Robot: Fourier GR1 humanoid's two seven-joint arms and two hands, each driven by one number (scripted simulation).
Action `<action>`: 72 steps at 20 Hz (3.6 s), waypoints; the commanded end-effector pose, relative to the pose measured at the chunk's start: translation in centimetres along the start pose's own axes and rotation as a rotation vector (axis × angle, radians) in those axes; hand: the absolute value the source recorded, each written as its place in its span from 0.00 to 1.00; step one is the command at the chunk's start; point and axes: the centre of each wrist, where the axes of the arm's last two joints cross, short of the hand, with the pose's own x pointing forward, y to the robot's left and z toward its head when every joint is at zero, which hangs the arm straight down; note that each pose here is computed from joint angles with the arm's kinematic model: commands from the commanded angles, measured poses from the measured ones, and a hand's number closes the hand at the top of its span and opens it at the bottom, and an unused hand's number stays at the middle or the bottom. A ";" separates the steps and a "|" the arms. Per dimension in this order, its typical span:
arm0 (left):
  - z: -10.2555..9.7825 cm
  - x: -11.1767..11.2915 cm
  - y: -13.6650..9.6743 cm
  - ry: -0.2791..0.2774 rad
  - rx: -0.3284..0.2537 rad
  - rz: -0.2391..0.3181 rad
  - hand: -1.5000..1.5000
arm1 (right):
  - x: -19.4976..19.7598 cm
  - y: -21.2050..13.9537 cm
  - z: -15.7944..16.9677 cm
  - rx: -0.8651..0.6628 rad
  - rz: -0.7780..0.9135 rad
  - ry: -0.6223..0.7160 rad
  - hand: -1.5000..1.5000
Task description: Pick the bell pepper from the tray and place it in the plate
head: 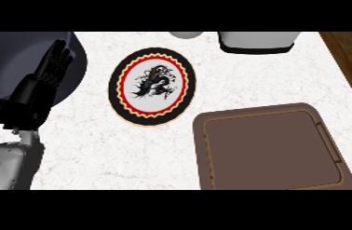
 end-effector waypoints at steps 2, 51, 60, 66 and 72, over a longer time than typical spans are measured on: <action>0.8 0.3 2.4 0.000 -0.006 -0.008 0.50 | -0.5 1.5 -1.7 0.042 0.014 -0.011 0.00; -2.3 1.6 -2.4 -0.056 -0.089 0.012 0.50 | 22.7 8.7 -46.8 0.806 -0.028 -0.800 1.00; -0.4 -1.1 -0.3 -0.013 -0.069 0.005 0.50 | 30.0 18.1 -46.0 0.924 -0.111 -0.803 1.00; -0.2 0.1 -1.6 -0.023 -0.042 0.018 0.50 | 32.1 24.4 -42.8 0.974 -0.073 -0.774 1.00; -1.1 1.0 -1.4 -0.014 -0.068 0.005 0.50 | 32.9 25.9 -42.1 0.943 0.033 -0.748 1.00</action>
